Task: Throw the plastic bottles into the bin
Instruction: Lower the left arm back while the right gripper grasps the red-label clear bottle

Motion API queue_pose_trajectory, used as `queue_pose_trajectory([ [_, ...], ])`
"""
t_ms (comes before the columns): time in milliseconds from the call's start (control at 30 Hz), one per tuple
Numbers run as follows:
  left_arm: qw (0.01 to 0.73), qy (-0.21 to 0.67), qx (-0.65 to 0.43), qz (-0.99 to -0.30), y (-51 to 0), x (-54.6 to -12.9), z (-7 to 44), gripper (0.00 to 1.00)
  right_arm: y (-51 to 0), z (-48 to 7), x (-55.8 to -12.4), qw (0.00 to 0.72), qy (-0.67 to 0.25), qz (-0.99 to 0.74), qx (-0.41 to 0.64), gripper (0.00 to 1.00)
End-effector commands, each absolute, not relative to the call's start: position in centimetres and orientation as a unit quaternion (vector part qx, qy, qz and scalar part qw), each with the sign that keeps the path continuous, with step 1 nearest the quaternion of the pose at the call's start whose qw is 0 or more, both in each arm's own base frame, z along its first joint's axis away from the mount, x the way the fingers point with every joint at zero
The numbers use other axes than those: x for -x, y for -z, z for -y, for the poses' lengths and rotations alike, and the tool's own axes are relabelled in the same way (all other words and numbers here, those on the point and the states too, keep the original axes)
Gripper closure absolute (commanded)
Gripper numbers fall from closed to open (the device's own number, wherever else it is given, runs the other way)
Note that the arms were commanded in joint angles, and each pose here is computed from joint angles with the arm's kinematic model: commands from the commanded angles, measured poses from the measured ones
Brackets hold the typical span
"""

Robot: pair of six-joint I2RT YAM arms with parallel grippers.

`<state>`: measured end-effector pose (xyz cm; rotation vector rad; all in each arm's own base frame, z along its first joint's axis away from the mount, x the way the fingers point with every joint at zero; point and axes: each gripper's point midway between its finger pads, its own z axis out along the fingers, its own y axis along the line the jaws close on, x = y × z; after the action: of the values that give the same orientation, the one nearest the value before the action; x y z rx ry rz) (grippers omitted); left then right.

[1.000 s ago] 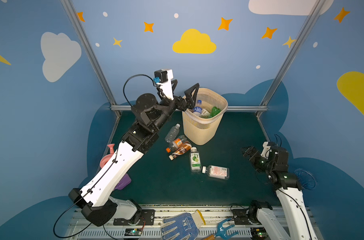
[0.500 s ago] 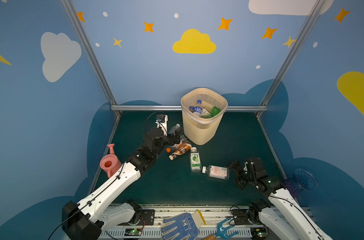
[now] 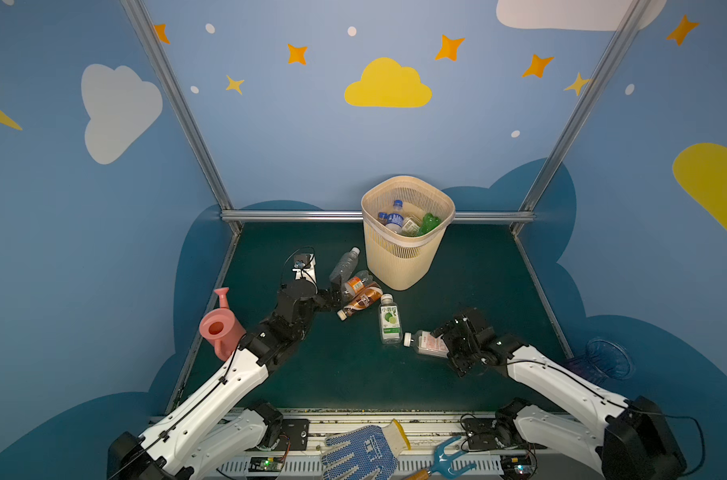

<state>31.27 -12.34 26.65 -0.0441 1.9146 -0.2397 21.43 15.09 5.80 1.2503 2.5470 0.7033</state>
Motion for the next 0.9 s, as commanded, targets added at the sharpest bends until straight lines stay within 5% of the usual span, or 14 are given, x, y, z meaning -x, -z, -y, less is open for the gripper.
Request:
queue_pose_trajectory([
  [0, 0.565, 0.09, 0.035, -0.819, -26.1, -30.8, 11.3, 0.0, -7.0, -14.9, -24.4, 0.15, -0.241, -0.858, -0.429, 0.02],
  [300, 0.56, 0.083, 0.051, -0.822, -25.0, -30.3, 10.1, 0.0, -5.8, -15.5, -26.6, 0.118, -0.21, -0.887, -0.394, 0.02],
  [867, 0.562, 0.069, 0.081, -0.82, -24.0, -29.0, 7.7, 0.0, -3.6, -16.7, -24.2, 0.035, -0.062, -0.991, -0.115, 0.14],
])
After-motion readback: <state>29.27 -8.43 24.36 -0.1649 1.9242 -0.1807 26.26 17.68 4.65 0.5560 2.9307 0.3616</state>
